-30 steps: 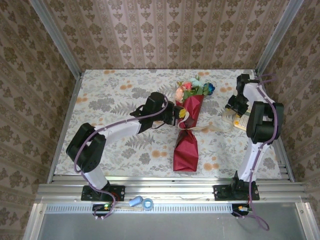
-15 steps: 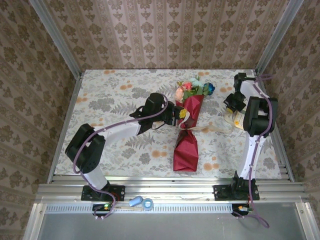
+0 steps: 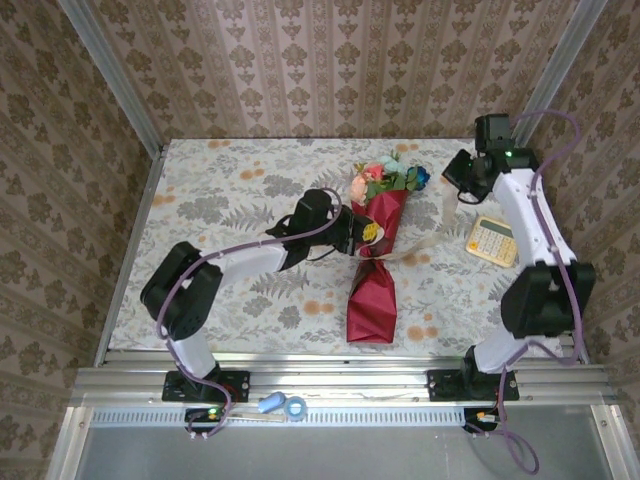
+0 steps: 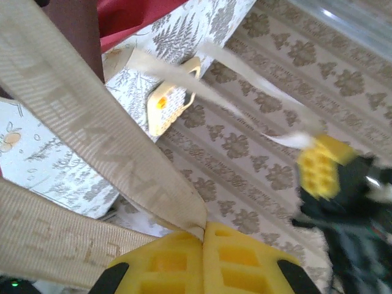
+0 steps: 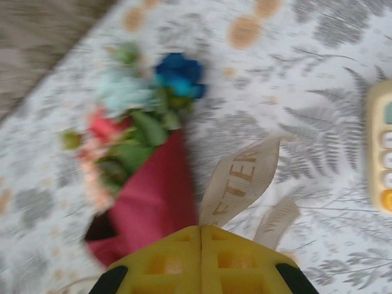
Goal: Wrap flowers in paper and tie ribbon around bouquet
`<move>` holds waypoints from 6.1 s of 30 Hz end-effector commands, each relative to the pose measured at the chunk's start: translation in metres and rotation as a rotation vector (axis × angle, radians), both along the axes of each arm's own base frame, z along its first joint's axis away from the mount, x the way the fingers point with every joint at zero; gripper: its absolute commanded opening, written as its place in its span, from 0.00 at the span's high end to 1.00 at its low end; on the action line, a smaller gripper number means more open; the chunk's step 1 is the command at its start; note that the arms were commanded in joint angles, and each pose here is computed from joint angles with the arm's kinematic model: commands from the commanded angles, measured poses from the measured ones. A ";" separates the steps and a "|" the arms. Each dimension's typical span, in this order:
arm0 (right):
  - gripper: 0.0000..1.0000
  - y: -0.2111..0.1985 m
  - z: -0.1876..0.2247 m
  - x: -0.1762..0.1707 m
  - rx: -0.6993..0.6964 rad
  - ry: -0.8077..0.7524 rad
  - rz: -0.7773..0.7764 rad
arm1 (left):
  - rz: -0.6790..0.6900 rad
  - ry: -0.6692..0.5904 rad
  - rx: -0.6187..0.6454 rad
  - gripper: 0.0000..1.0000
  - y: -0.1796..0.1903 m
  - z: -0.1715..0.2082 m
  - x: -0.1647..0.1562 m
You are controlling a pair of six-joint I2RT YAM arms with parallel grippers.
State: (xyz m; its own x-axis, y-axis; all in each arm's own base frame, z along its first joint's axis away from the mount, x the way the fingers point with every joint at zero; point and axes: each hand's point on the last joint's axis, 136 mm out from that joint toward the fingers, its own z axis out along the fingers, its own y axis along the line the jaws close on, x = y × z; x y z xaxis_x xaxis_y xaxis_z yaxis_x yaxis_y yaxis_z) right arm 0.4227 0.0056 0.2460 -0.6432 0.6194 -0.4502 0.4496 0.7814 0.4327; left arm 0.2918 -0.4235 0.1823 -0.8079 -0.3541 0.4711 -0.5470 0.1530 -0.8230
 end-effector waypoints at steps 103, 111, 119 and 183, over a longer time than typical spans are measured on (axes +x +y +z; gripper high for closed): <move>0.59 0.309 -0.196 -0.183 -0.199 0.362 0.277 | -0.488 -0.405 0.234 1.00 0.060 -0.080 0.056; 0.60 0.308 -0.226 -0.178 -0.149 0.383 0.212 | -0.486 -0.406 0.222 1.00 0.063 -0.078 0.057; 0.85 0.302 -0.241 -0.176 -0.148 0.415 0.180 | -0.484 -0.410 0.214 1.00 0.062 -0.076 0.058; 1.00 0.068 -0.051 -0.138 -0.771 0.459 0.566 | -0.326 -0.364 0.370 1.00 0.070 -0.079 0.060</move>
State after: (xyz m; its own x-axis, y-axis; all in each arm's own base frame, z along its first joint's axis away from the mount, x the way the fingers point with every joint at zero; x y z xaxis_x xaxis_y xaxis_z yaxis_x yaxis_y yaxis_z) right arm 0.2719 0.0715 0.1937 -0.9712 -0.0777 -0.2252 -0.0082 0.9557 -0.2943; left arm 0.3514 -0.3525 0.0910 -0.9881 -0.1430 0.0561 -0.1302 0.5858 -0.7999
